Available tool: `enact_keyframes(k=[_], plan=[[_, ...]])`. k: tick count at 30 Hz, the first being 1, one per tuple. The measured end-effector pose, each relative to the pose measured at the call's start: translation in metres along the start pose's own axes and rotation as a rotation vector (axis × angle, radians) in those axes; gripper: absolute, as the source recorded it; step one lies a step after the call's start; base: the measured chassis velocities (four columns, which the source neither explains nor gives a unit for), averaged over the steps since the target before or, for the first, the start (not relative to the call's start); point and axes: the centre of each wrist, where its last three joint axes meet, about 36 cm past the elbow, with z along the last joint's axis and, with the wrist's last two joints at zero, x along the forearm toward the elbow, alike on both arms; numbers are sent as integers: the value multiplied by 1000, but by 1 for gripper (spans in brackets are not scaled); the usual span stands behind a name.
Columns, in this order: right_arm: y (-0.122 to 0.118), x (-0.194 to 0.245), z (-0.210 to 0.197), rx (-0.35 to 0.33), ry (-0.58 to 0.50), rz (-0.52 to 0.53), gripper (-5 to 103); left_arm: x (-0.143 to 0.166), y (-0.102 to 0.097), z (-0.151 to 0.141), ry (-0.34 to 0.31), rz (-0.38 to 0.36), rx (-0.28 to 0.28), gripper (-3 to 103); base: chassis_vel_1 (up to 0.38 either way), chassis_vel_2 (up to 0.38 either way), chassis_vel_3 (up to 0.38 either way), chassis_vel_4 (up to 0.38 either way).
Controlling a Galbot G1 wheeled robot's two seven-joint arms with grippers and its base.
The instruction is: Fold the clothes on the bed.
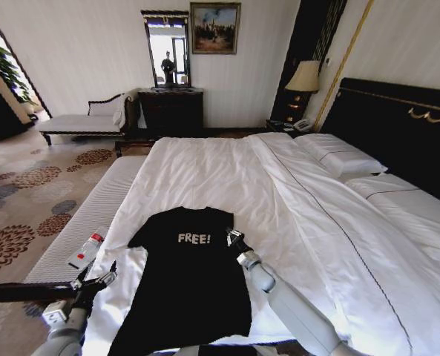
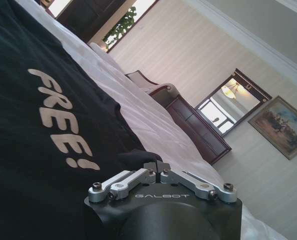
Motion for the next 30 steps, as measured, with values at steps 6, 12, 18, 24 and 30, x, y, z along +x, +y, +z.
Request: enact_keyframes(k=[6,12,18,24,30], plan=[[19,1,-3,-3,-8,-42,0,1,1,0,-2,-1,0,100,0,0,0,0],[25,18,5,-45,9,-67,19,0,0,0,-4,1,2,100,0,0,0,0],[14,61,23,-117,-48,-140,41,-1,-2,2,0,2,3,100,0,0,0,0],[-5,92,12,-286,-68,-73,62,-1,-4,2,-2,4,6,100,0,0,0,0],[-63,67,43,-380,63,114,84,2,-4,3,1,3,0,100,0,0,0,0]])
